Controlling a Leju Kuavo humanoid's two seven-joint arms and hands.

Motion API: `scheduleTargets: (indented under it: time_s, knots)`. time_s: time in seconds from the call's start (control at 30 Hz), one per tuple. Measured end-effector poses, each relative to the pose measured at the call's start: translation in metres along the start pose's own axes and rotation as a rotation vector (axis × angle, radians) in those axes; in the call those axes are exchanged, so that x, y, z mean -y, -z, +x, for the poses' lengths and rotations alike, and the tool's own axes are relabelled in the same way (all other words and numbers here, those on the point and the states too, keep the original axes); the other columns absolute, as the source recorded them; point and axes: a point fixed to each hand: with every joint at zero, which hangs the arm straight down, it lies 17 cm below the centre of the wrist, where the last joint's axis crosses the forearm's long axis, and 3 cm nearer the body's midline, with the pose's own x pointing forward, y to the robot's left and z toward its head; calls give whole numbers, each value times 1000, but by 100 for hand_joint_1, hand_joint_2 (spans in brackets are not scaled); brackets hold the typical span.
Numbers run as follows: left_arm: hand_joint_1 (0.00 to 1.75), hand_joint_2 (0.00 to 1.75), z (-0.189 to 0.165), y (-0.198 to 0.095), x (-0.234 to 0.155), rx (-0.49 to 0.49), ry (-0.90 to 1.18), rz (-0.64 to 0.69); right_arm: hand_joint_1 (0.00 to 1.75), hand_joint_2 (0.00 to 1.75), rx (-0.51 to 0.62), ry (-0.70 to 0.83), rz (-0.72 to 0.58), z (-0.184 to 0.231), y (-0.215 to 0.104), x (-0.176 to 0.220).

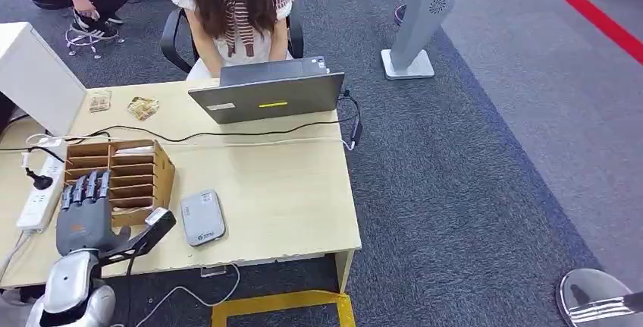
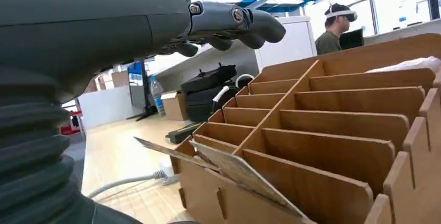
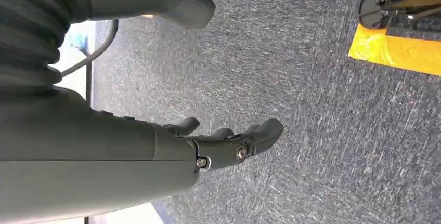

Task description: Pass the card to the sensor for recognition and then transmit it.

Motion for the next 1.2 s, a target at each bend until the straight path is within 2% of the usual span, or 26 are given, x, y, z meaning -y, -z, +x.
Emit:
scheduleTargets:
  time_s: [0.77,0.8,1.2]
  knots:
    - [0,175,-1,2,8,-5,2,-22,0,175,-2,-13,-6,-1,0,1]
    - [175,175,0,2,8,-5,1,-23,0,175,-2,-13,-6,-1,0,1]
    - [175,175,4,2,12,13,-12,-30,0,175,4,-11,-1,1,0,0]
